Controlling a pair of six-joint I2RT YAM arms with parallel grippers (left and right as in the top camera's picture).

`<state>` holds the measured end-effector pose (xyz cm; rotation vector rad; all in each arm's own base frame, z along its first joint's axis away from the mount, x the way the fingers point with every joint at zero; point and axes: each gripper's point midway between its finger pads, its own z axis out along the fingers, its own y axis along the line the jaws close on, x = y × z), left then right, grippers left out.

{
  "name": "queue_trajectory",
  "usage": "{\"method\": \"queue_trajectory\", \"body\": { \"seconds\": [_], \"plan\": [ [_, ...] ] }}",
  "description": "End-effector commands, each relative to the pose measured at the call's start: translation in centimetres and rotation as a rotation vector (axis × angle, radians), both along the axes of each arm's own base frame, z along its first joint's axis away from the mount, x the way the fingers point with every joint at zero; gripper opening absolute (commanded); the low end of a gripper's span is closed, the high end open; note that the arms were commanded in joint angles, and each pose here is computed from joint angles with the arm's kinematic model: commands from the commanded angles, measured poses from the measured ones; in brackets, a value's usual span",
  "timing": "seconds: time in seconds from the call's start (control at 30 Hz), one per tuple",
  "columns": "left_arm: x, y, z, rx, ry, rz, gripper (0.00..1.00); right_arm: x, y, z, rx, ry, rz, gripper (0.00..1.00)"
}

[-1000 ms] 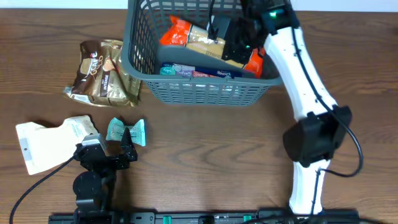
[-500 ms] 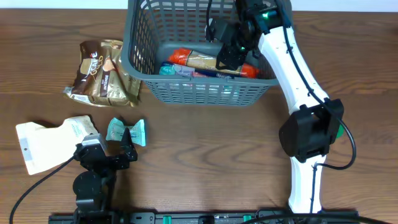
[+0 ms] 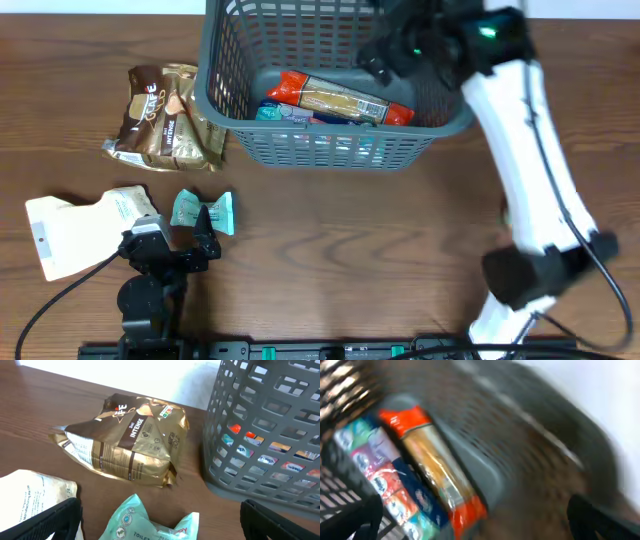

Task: Pack container
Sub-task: 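Lower the right gripper over the green-capped Knorr jar and grasp it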

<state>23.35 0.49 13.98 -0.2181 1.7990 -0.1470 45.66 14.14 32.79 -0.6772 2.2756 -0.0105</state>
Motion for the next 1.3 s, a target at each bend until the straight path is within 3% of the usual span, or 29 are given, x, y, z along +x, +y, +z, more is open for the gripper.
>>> {"method": "queue_trajectory", "body": {
  "seconds": [0.0, 0.2, 0.47, 0.87, 1.27],
  "plan": [
    [-0.2, 0.0, -1.4, 0.002, 0.04, -0.001, 0.99, -3.1, -7.8, 4.9, 0.103, -0.075, -0.488, 0.99],
    [-0.2, 0.0, -1.4, 0.002, 0.04, -0.001, 0.99, -9.6, -16.3, 5.5, 0.25, 0.005, -0.882, 0.99],
    [-0.2, 0.0, -1.4, 0.002, 0.04, -0.001, 0.99, -14.2, -22.5, 2.2, 0.178, 0.198, -1.078, 0.99],
    [-0.2, 0.0, -1.4, 0.002, 0.04, -0.001, 0.99, -14.4, -24.6, -2.6, 0.332, 0.381, -1.315, 0.99],
    [-0.2, 0.0, -1.4, 0.002, 0.04, -0.001, 0.99, -14.4, -25.3, -14.6, 0.261, 0.581, -1.41, 0.99]
  ]
}}
